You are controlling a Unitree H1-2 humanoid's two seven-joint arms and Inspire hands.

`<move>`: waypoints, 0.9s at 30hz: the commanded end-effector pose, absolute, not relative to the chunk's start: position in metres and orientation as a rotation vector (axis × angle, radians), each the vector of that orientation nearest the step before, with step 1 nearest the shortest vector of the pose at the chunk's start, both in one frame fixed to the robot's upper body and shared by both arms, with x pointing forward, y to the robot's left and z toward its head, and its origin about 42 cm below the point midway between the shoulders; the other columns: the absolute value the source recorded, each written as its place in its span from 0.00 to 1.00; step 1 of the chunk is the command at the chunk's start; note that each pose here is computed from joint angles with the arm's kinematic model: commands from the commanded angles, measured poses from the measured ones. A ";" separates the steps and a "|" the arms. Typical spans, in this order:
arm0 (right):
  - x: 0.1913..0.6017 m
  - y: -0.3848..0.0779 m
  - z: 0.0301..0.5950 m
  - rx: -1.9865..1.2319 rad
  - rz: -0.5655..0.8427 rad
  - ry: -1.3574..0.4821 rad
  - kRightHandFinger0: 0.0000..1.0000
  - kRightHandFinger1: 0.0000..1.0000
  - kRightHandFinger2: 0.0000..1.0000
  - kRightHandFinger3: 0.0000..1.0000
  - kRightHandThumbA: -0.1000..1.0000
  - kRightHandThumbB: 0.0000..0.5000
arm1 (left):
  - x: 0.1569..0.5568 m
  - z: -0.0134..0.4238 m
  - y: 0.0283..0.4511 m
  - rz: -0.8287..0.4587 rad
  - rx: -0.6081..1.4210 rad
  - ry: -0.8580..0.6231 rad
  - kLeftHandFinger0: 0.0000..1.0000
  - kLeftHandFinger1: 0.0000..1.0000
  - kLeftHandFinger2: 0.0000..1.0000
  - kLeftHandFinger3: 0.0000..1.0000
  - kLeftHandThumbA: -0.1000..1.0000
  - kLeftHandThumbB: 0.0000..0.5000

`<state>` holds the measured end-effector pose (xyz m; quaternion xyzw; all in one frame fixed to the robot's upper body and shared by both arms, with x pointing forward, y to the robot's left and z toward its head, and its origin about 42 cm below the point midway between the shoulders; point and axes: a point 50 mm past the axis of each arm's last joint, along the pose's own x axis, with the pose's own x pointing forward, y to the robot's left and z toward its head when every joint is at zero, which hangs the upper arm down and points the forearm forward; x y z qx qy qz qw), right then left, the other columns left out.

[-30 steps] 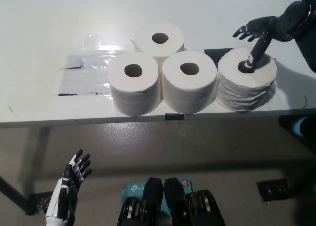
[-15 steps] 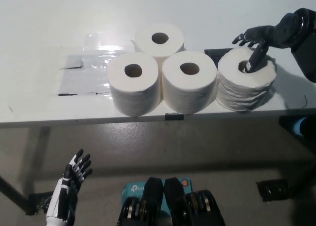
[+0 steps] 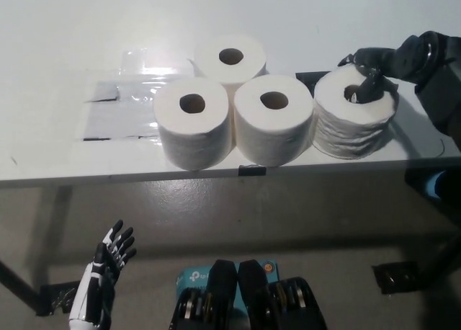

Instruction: A few rolls of toilet paper are kept infront of the robot and the robot uses its right hand to lift one of the rolls and and places it on top of the other rolls to stack it.

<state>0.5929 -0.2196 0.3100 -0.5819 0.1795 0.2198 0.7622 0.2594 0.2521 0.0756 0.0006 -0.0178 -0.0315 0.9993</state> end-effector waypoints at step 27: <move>0.564 -0.304 0.229 -0.919 0.241 0.401 0.08 0.48 0.81 0.81 0.74 0.00 | 0.266 0.089 0.257 -0.071 -0.002 -0.120 1.00 1.00 1.00 1.00 1.00 0.31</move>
